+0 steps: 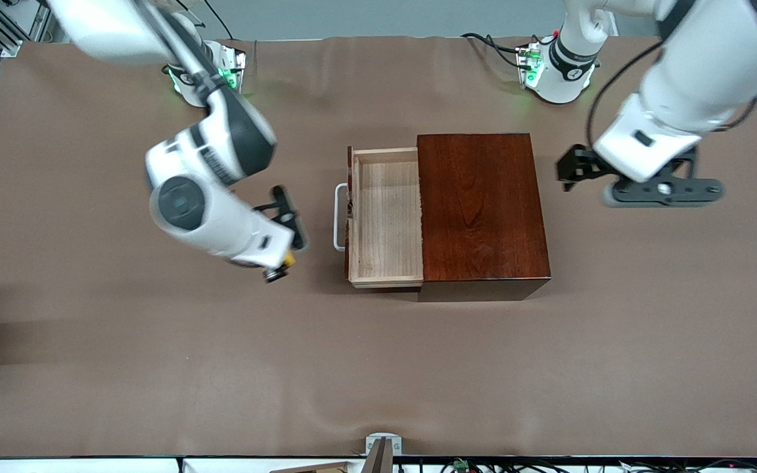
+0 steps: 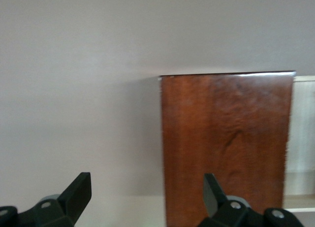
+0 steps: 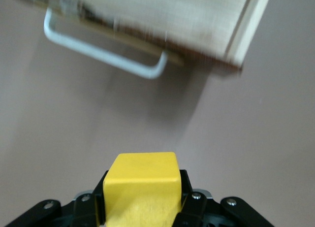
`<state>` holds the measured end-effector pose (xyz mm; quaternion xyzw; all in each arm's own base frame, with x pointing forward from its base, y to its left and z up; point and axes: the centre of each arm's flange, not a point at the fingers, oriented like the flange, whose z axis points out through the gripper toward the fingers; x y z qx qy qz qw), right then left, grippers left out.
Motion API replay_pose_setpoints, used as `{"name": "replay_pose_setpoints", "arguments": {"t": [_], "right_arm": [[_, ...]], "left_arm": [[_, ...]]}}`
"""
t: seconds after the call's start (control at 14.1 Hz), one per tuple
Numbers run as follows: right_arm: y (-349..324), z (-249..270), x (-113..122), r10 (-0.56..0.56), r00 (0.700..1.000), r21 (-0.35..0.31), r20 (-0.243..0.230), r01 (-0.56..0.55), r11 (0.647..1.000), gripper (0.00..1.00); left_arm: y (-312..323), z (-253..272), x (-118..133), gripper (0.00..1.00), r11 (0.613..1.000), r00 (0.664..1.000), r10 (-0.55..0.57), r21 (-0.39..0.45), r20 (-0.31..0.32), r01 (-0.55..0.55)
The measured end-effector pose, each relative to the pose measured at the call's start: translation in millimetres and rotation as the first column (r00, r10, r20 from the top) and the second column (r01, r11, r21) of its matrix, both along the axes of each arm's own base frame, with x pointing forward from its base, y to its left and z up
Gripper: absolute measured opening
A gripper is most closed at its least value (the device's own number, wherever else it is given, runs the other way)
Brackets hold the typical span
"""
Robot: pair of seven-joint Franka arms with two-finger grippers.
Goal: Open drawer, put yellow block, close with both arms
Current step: 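Lower the yellow block into the open drawer and open the right gripper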
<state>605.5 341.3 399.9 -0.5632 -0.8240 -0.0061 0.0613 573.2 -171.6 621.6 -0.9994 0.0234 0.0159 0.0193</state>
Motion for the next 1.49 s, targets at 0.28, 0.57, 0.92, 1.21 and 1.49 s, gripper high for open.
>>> {"name": "replay_pose_setpoints", "arguments": {"t": [0.28, 0.57, 0.92, 1.21, 1.49], "right_arm": [[59.2, 2.2, -33.5, -0.096, 0.995, -0.018, -0.002, 0.096, 0.995, 0.56], [100.0, -10.6, -46.1, -0.162, 0.987, -0.012, -0.004, 0.162, 0.987, 0.56], [139.8, -25.8, -59.4, -0.177, 0.984, -0.001, 0.019, 0.177, 0.984, 0.56], [167.6, -39.8, -76.4, -0.206, 0.978, 0.002, 0.038, 0.206, 0.979, 0.56], [180.7, -56.5, -88.0, -0.254, 0.967, -0.027, 0.038, 0.255, 0.967, 0.56]], "left_arm": [[82.2, -5.5, 16.6, 1.0, 0.999, 0.999, -0.032, -0.004, -0.02, 0.032], [122.0, -11.2, 15.5, 1.0, 1.0, 0.999, -0.007, -0.006, -0.036, 0.007], [130.2, -10.2, -6.7, 1.0, 1.0, 1.0, 0.002, -0.009, -0.017, -0.003], [137.2, -14.6, -6.6, 1.0, 1.0, 1.0, 0.015, -0.015, -0.01, -0.015], [136.2, -18.2, -5.2, 1.0, 1.0, 1.0, 0.014, -0.016, -0.008, -0.014]]}}
